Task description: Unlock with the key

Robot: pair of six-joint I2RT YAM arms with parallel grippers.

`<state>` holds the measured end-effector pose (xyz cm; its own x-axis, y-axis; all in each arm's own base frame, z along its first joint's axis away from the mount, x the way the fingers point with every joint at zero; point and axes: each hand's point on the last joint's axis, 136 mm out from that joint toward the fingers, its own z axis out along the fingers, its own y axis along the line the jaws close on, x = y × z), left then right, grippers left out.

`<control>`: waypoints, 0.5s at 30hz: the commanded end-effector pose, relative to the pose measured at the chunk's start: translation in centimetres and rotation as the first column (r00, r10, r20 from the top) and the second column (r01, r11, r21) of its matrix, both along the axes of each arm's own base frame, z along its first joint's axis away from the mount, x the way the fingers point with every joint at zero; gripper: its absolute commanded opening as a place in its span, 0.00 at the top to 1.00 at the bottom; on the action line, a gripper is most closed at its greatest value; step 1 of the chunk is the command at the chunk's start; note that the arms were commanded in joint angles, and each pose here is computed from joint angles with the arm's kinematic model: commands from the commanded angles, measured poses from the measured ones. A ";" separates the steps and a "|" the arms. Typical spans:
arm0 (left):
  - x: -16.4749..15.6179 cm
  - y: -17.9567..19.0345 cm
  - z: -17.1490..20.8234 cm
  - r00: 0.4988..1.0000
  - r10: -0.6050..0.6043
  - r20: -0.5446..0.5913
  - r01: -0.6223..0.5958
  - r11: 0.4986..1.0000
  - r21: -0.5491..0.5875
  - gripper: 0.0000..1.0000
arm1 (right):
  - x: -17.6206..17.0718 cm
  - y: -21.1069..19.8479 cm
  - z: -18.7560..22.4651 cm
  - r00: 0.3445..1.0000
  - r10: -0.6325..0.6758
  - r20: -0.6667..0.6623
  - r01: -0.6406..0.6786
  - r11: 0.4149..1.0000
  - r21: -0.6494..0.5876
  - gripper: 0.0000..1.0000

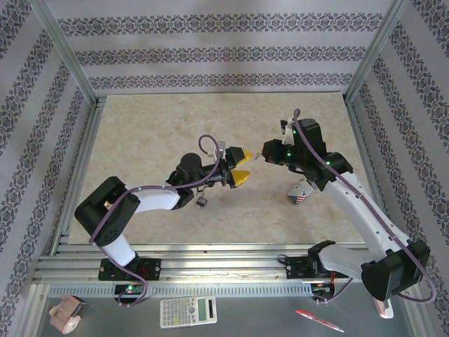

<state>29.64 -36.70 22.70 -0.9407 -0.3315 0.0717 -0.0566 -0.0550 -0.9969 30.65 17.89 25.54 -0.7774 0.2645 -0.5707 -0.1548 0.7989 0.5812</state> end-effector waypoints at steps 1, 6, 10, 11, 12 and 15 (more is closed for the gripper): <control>-0.5 -0.4 2.1 0.997 -0.004 -0.075 -0.005 0.993 -0.118 0.02 | 1.2 1.6 0.7 0.997 0.014 0.078 -0.015 1.000 0.004 1.00; 0.0 -0.2 1.8 0.992 0.019 -0.124 -0.039 0.987 -0.154 0.02 | 1.0 3.3 0.1 0.994 0.061 0.093 -0.062 0.998 0.008 1.00; 0.6 0.0 1.5 0.987 0.046 -0.156 -0.072 0.983 -0.170 0.02 | 0.6 3.8 -0.3 0.992 0.078 0.099 -0.081 0.996 0.025 1.00; 0.7 0.0 1.4 0.986 0.046 -0.158 -0.072 0.983 -0.166 0.02 | 0.4 4.0 -0.3 0.991 0.083 0.104 -0.086 0.996 0.029 1.00; 0.7 -0.1 1.2 0.985 0.048 -0.164 -0.075 0.984 -0.161 0.02 | 0.2 4.1 -0.3 0.990 0.087 0.106 -0.091 0.995 0.031 1.00; 1.0 0.0 0.9 0.982 0.064 -0.179 -0.093 0.983 -0.158 0.02 | -0.4 4.6 -0.5 0.988 0.112 0.106 -0.116 0.993 0.034 1.00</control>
